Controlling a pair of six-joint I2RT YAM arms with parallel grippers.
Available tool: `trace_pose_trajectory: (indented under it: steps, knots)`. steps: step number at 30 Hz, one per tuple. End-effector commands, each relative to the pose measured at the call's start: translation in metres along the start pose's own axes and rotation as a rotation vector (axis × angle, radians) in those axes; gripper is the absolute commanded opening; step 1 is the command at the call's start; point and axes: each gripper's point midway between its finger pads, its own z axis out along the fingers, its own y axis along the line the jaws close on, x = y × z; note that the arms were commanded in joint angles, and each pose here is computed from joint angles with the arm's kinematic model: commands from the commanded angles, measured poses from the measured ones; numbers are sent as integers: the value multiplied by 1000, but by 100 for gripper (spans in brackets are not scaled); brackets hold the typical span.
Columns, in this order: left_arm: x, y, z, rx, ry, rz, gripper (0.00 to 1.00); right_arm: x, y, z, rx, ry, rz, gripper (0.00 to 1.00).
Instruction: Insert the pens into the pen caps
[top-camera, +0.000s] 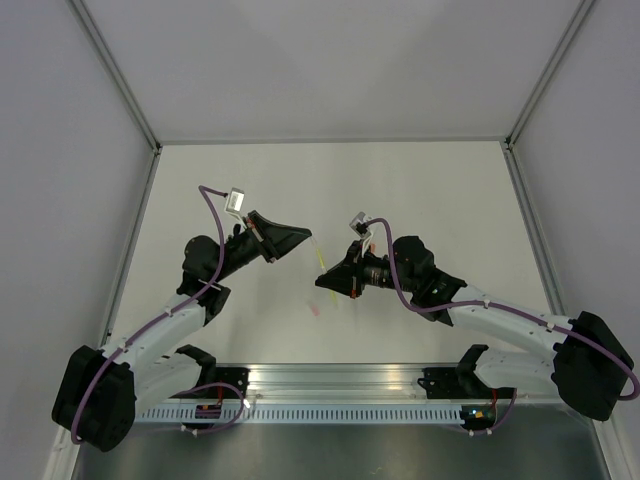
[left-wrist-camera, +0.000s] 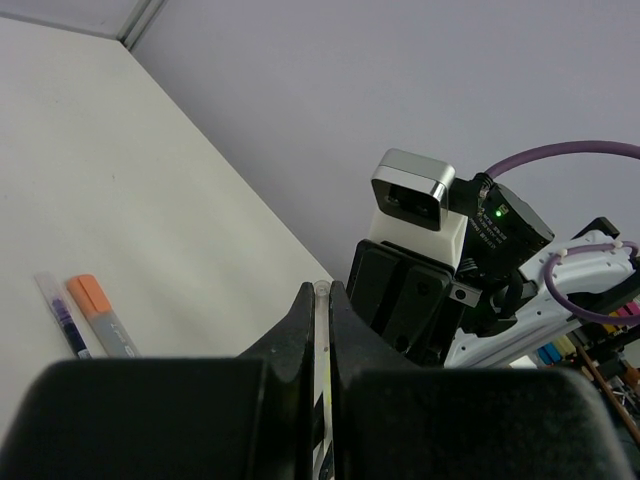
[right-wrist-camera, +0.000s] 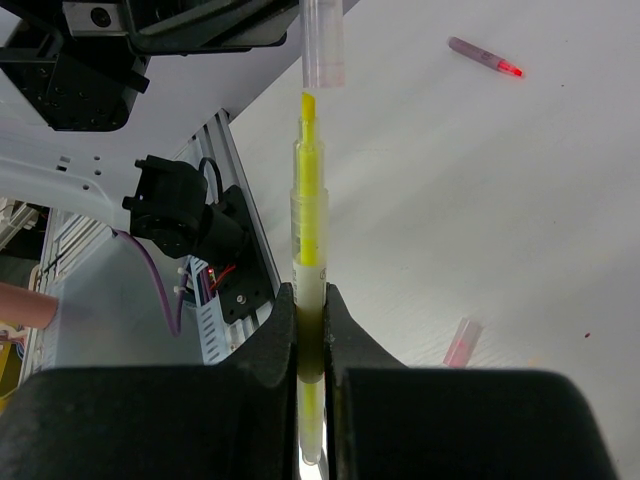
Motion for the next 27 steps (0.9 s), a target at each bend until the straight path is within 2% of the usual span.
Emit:
trace_pose_trajectory:
  steps: [1, 15, 23, 27]
  knots:
    - [-11, -14, 2, 43, -18, 58, 2, -21, 17, -2, -49, -57, -50, 0]
    - [26, -24, -3, 136, 97, 56, 2, -21, 13, 0, -36, -59, -47, 0]
    - [49, -11, -4, 87, 192, 49, 2, -24, 12, -2, -24, -69, -56, 0]
    - [53, -8, -10, 72, 193, 58, 2, -24, 10, -2, -13, -70, -59, 0]
